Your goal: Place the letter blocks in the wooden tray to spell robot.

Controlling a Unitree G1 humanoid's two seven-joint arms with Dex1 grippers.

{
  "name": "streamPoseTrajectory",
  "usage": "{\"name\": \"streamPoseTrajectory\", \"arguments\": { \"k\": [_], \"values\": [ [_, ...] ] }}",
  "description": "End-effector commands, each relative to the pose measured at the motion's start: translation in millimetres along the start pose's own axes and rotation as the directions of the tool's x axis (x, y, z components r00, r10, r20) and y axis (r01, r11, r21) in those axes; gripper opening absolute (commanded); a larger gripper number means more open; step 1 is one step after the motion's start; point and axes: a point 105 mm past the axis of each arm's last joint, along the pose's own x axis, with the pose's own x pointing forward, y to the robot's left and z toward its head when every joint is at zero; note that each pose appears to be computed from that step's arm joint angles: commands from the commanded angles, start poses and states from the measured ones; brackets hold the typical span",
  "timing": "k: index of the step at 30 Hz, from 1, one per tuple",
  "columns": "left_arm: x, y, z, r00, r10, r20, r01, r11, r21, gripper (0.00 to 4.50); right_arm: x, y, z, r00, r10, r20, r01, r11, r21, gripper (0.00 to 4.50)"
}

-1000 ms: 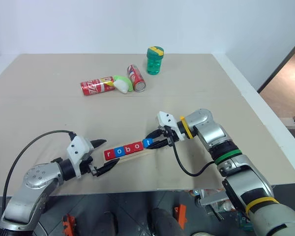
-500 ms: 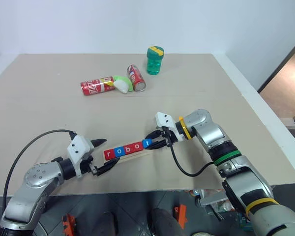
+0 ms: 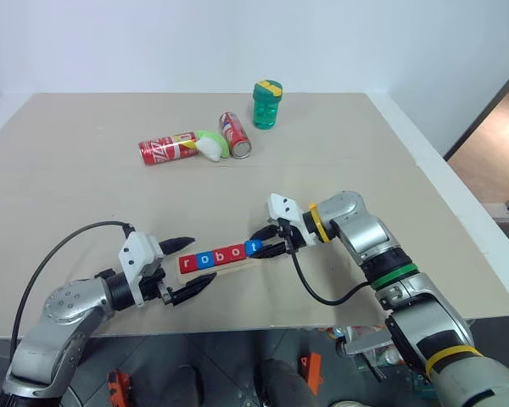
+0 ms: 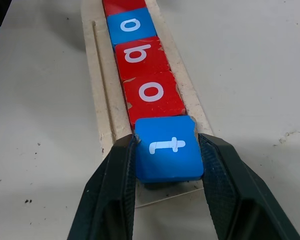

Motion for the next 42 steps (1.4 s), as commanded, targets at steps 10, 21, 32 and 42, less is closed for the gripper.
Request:
{"name": "streamPoseTrajectory", "arguments": {
  "k": [10,21,32,42],
  "values": [
    [-4.7,4.3,9.7,1.000,0.009,0.018,-0.010,0.995,0.094,4.50,-31.1,-13.3,29.5,0.977,-0.149,0.151,0.141,0.988,0.066,4.46],
    [-18.4,3.0,5.8,0.991,0.128,0.042,-0.130,0.990,0.056,4.50,-42.9,-3.0,14.3,0.712,-0.656,0.249,0.556,0.744,0.371,1.53],
    [-7.1,-4.1,2.7,0.987,0.151,0.059,-0.153,0.988,0.033,4.50,-9.6,19.1,9.6,0.679,-0.708,0.196,0.619,0.695,0.367,0.04],
    [-5.4,1.0,0.4,0.984,0.170,0.052,-0.172,0.984,0.051,4.50,-2.2,24.2,5.7,0.695,-0.693,0.191,0.602,0.707,0.372,0.04]
  ]
}}
